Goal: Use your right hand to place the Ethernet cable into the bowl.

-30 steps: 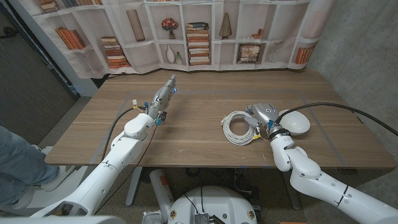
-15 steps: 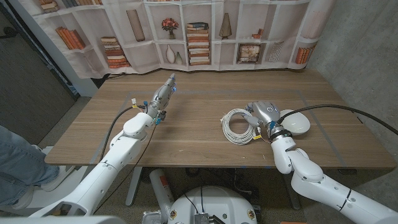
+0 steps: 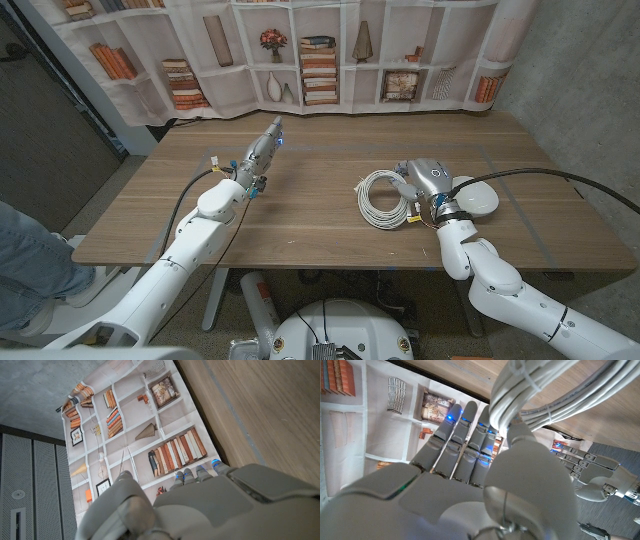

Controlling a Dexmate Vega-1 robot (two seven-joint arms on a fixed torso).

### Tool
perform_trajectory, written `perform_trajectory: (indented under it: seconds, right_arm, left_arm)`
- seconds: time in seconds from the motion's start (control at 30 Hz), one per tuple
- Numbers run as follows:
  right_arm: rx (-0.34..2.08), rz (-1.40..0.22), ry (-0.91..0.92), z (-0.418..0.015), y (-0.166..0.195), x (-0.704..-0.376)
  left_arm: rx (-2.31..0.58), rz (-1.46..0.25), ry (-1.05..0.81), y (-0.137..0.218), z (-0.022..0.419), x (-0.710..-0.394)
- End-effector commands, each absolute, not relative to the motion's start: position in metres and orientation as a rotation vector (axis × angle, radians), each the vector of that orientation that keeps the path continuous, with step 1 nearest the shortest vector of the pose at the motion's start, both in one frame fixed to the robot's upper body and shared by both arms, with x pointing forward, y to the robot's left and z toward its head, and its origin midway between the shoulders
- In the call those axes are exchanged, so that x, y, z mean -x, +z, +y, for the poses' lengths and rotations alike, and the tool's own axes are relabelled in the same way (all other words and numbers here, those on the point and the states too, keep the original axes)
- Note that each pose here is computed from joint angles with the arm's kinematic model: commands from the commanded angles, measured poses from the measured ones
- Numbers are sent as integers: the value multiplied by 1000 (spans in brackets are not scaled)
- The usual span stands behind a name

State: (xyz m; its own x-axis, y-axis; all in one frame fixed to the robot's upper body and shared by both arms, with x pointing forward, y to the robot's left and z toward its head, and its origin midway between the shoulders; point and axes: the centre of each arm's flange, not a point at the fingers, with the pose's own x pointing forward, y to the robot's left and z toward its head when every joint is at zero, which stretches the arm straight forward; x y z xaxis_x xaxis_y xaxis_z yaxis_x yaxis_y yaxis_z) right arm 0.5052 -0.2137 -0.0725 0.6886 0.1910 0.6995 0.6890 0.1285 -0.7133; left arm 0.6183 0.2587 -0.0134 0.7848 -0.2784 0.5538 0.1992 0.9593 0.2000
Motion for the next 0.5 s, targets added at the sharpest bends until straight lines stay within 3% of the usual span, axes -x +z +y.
perform_trajectory:
  seconds: [0.03, 0.5]
  right_arm:
    - [1412, -811, -460, -214, -65, -500]
    - [1405, -803, -491, -220, -53, -501]
  left_arm:
    - [-136, -618, -260, -11, 260, -620]
    - [-139, -613, -261, -8, 259, -625]
